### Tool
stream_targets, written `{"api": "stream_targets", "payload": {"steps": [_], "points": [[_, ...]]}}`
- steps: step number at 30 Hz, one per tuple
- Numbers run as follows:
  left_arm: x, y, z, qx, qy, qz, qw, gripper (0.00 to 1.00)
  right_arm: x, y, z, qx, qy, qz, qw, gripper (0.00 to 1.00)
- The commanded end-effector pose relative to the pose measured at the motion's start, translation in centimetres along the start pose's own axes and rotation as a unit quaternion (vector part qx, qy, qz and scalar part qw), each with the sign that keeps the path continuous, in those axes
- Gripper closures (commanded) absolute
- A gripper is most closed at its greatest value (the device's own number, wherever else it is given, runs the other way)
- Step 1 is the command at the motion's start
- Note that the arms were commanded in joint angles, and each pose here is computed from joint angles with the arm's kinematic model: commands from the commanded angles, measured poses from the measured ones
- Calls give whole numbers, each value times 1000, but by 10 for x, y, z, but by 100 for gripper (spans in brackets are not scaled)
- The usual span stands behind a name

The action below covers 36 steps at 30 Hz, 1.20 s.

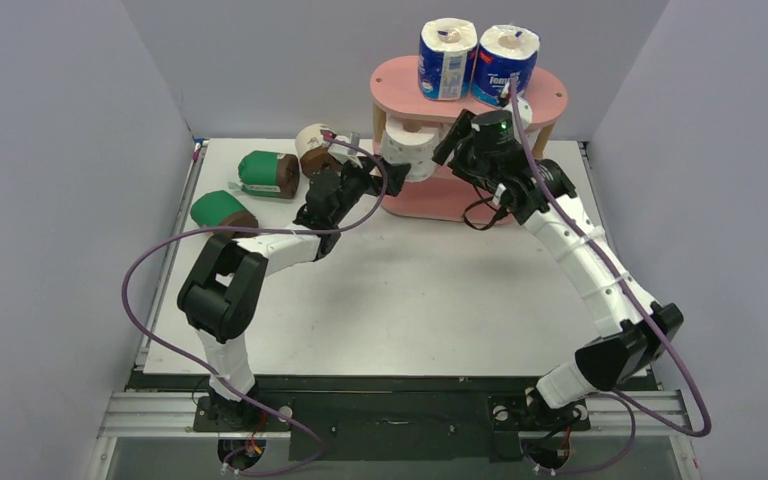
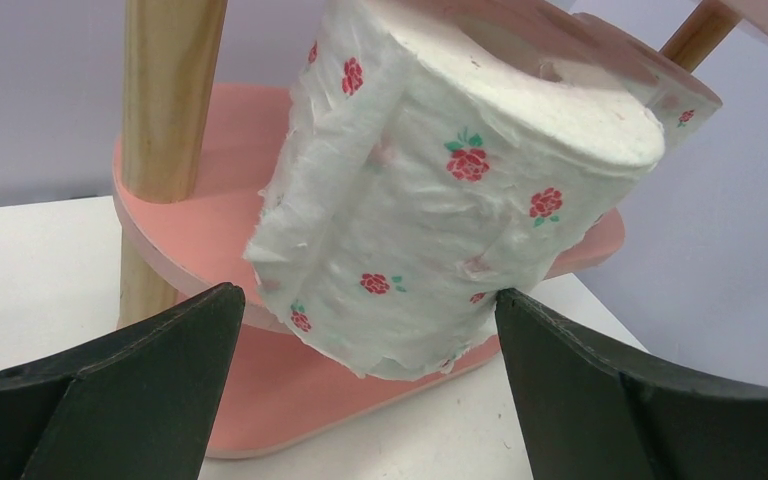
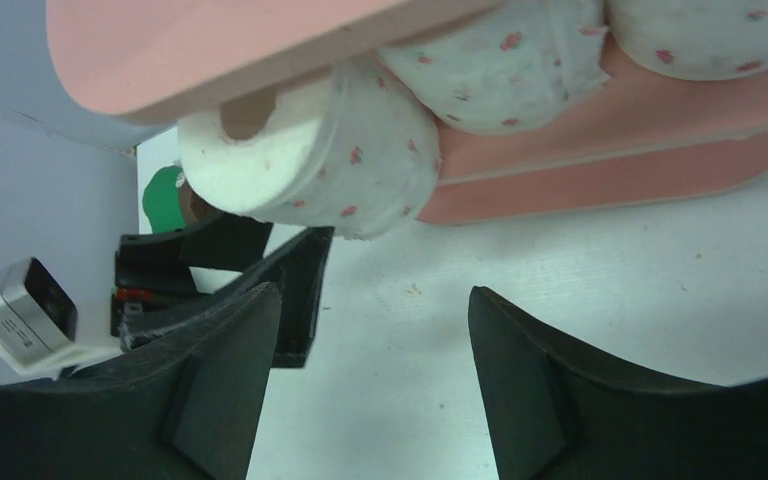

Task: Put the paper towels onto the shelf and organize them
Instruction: Place the paper towel on the shelf.

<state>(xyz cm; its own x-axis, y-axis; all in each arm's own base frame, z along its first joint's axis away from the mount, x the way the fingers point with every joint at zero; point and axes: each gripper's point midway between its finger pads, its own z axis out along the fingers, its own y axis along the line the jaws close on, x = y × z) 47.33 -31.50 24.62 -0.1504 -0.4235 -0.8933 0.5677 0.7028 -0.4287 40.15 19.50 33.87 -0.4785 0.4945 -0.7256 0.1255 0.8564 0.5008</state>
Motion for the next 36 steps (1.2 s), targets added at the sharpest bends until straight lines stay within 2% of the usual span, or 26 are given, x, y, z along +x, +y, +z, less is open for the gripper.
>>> {"api": "stream_targets", "payload": {"steps": [1,5,15,20,36], "points": [[-20,-4,12,5,-28,12,1000,4,-16,-12,-32,-23,-54,-7,998,35],[-19,1,14,-5,-25,16,1000,3,-12,-28,-59,-39,-71,-16,997,37],[-30,18,19,-31,-32,30,999,3,16,-74,-88,-30,-82,-38,995,39],[-33,19,26,-34,-32,33,998,3,43,-104,-90,-15,-69,-52,996,40],[-28,29,41,-40,-28,35,998,4,93,-132,-104,-72,-70,-66,993,42]]}}
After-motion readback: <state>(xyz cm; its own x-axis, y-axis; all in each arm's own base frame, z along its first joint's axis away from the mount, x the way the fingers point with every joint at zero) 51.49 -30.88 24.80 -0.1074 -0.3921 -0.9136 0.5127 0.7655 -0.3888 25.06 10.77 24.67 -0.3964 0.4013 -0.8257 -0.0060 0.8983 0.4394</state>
